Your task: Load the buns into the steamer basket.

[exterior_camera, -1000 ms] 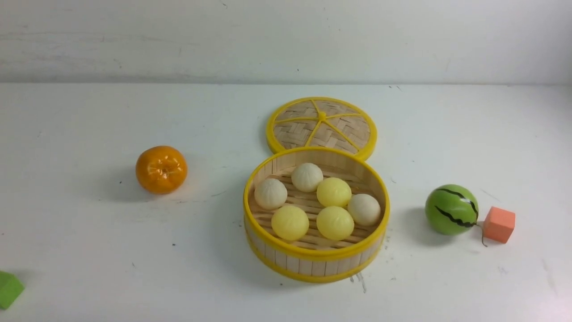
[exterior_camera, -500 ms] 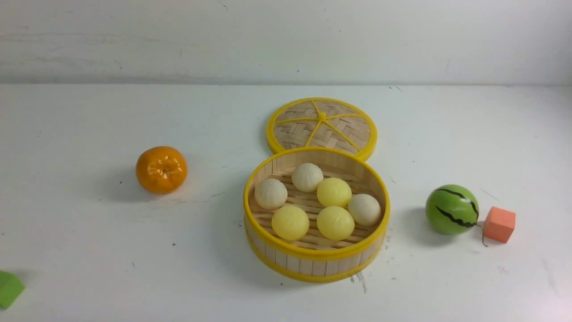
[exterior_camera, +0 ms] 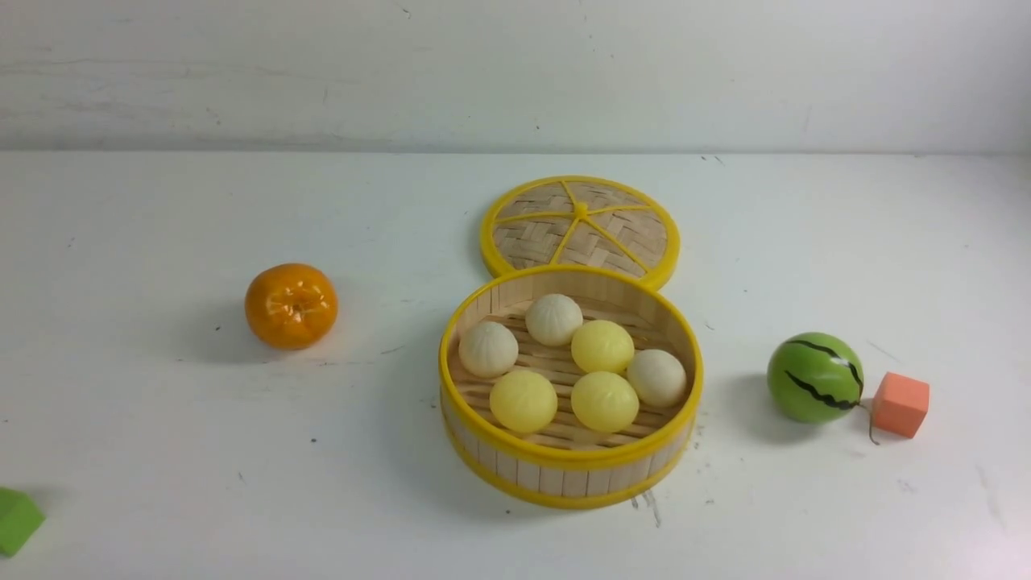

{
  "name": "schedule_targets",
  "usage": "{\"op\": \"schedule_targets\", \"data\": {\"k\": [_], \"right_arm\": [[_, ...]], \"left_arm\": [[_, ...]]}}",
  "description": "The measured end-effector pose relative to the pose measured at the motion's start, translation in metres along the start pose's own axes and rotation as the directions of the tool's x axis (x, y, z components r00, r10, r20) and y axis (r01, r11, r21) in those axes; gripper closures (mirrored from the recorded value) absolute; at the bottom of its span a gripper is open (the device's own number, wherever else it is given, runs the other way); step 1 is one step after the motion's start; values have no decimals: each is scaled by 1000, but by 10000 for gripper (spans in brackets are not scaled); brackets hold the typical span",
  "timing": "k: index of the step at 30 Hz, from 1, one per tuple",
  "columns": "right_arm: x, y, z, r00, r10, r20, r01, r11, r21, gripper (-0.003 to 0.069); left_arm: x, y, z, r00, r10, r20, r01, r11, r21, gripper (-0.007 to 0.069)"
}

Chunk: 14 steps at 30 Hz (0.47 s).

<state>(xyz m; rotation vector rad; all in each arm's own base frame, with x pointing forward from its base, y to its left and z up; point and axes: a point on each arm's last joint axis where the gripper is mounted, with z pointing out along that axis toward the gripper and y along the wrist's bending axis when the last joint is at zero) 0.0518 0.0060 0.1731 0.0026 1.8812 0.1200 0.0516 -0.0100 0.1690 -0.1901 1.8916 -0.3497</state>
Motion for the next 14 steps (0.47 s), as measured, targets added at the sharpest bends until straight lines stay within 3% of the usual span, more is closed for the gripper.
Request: {"op": "schedule_targets", "data": {"k": [14], "right_arm": [[0,0,0,1000,0,0,0,1000,0,566]], "left_arm": [[0,0,0,1000,-1,2,1,1000,-4,638]]}}
